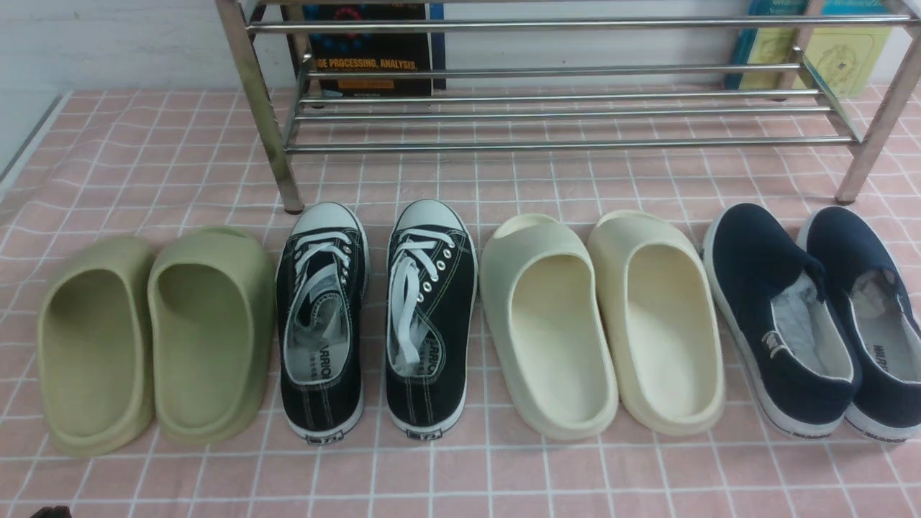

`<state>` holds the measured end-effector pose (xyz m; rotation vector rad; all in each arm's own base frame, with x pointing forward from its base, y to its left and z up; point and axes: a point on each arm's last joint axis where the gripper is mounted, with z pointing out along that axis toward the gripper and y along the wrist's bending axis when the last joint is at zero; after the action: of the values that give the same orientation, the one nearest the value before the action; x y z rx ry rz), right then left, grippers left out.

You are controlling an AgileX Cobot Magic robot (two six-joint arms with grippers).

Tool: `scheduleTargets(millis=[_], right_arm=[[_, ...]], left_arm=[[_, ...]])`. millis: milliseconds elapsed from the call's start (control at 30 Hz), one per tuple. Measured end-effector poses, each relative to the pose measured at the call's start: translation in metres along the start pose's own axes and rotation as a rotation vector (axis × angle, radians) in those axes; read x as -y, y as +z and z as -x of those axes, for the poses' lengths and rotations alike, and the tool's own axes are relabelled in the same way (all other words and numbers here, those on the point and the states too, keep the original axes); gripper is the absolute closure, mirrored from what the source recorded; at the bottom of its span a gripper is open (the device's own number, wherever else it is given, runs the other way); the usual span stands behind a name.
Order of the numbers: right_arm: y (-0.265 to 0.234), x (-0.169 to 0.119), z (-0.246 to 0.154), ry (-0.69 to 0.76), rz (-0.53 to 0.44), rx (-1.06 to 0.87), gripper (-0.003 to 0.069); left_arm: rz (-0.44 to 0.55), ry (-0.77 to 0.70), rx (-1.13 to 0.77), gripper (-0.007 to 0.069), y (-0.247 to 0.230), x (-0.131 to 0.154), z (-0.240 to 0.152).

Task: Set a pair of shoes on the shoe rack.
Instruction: Use the right arm to grab the shoe closest to it

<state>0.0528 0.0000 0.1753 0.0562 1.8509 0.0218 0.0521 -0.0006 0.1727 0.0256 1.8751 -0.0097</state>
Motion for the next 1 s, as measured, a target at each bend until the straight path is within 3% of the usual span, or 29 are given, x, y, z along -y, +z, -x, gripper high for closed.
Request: scheduleTargets(millis=[1000], right_arm=[[0.0000, 0.0000, 0.0000, 0.000, 0.000, 0.000, 0.0540]], left_arm=[[0.000, -0.001, 0.000, 0.0539, 0.0000, 0.0000, 0.0000]])
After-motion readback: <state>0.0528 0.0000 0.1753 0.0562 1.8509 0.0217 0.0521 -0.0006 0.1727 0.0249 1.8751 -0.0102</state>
